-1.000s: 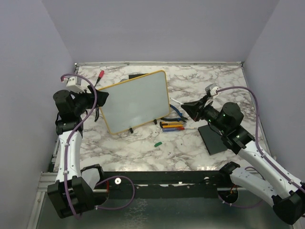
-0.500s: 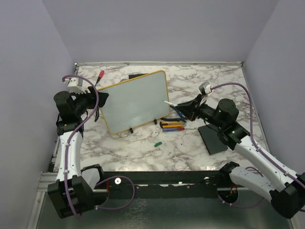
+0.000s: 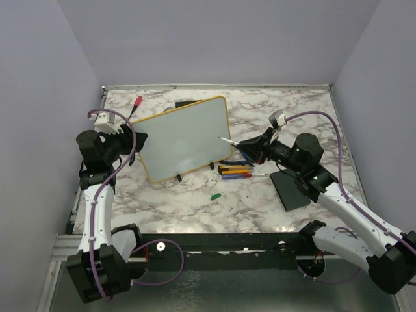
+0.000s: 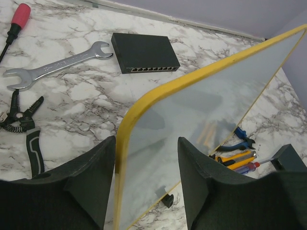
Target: Write a sentence on the whiteboard
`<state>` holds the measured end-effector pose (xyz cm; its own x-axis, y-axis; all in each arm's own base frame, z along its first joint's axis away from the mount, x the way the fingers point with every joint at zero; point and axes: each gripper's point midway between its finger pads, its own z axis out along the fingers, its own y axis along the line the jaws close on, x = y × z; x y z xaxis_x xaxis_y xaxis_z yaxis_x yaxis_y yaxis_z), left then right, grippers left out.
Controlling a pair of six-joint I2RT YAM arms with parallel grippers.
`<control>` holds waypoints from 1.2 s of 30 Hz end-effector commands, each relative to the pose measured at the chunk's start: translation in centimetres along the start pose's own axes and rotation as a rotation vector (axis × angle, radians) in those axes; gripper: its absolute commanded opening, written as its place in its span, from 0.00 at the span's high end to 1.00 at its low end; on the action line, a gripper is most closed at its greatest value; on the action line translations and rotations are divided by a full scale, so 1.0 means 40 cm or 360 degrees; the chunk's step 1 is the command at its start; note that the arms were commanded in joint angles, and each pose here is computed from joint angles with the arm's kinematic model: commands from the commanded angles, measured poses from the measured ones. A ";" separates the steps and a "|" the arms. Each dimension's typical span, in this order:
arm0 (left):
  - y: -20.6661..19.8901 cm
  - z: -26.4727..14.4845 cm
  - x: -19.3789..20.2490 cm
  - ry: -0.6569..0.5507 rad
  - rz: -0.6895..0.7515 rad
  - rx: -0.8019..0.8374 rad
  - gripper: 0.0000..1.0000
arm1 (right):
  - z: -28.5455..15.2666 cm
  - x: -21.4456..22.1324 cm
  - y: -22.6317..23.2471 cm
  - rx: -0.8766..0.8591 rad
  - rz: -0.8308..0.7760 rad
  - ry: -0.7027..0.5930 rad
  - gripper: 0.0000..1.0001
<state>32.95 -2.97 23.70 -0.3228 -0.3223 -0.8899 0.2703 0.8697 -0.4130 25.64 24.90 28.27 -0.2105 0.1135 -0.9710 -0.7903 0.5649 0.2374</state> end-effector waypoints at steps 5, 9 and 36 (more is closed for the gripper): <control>-0.035 -0.010 0.031 0.0014 -0.0008 0.0045 0.47 | 0.004 -0.049 0.023 -0.0052 -0.0028 -0.0082 0.99; -0.043 -0.012 0.061 0.0071 -0.0037 0.0042 0.48 | -0.002 -0.049 0.019 -0.0028 -0.0033 -0.0084 0.99; -0.032 -0.021 0.140 0.0245 -0.0096 -0.0074 0.58 | 0.001 -0.039 0.014 -0.0018 -0.0028 -0.0076 0.99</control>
<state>30.97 -5.17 20.40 -0.4358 -0.3181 -0.8419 0.2205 0.8692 -0.4425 25.50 24.79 29.06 -0.1873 0.1287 -0.9738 -0.7951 0.5623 0.2272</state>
